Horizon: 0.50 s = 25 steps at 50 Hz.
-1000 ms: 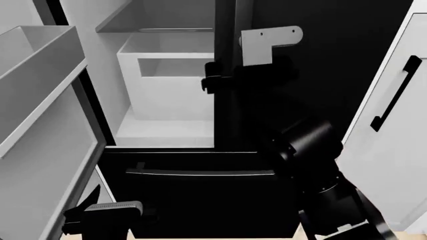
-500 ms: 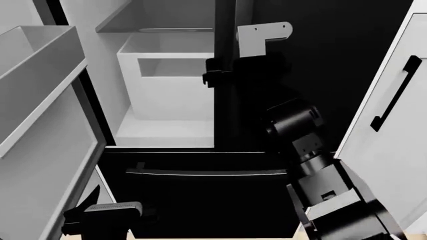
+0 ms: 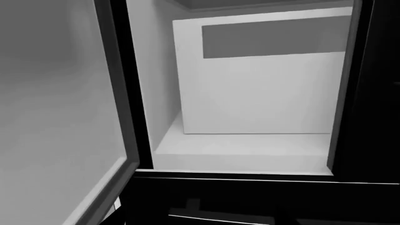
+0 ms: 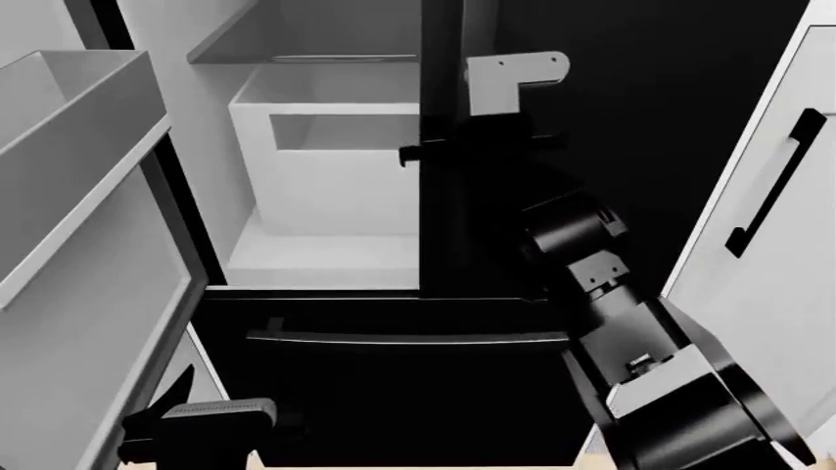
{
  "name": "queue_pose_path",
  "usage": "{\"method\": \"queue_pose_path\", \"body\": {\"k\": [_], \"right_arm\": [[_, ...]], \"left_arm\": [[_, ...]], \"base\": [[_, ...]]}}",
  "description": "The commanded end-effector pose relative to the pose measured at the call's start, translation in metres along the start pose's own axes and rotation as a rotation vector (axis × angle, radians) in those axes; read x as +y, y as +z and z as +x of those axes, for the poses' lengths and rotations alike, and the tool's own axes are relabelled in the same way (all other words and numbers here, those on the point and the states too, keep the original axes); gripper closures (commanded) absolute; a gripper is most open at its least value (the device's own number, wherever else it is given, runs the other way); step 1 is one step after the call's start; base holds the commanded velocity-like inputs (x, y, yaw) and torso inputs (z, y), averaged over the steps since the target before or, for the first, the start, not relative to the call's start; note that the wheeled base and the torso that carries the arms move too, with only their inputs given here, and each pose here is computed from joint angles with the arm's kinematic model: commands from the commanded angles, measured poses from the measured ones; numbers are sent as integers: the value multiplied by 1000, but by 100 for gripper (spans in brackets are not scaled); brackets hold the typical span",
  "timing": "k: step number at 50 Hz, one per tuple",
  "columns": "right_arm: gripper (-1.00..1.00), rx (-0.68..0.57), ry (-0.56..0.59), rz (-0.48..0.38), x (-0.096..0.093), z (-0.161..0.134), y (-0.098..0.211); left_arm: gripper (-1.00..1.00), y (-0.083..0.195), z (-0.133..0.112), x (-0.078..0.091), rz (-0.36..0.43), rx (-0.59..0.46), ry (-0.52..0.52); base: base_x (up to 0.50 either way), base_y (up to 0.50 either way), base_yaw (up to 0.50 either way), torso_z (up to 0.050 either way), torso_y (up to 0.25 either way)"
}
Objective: Open the fridge doors
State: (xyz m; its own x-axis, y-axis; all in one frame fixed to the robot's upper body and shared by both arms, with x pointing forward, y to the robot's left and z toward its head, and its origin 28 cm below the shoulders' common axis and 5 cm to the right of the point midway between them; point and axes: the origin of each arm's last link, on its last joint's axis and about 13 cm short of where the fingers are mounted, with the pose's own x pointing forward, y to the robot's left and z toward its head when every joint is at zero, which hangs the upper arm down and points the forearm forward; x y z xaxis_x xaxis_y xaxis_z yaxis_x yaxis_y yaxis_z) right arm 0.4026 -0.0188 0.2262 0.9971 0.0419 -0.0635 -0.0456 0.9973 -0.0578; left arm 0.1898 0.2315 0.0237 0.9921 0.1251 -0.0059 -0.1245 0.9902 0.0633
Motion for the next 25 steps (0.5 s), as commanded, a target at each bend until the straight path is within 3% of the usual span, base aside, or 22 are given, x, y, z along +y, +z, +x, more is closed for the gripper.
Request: {"method": "queue_pose_path", "body": {"k": [1,8,25], "right_arm": [[100,-35,-51,-20,-9,-7,-1],[100,-45,-53,-9,-11,-17,-4],[100,-93,-18,-31,-15,-80,-6]], "left_arm": [[-100,0,1,-1,1,1,-1],[-100,-1,-1,1,6,2,0],[-100,-2,-4,3,-1,-3,-5]], "base": [[0,0,0,0,0],[0,0,-1,0,0],[-1,0,-1,0,1]]}}
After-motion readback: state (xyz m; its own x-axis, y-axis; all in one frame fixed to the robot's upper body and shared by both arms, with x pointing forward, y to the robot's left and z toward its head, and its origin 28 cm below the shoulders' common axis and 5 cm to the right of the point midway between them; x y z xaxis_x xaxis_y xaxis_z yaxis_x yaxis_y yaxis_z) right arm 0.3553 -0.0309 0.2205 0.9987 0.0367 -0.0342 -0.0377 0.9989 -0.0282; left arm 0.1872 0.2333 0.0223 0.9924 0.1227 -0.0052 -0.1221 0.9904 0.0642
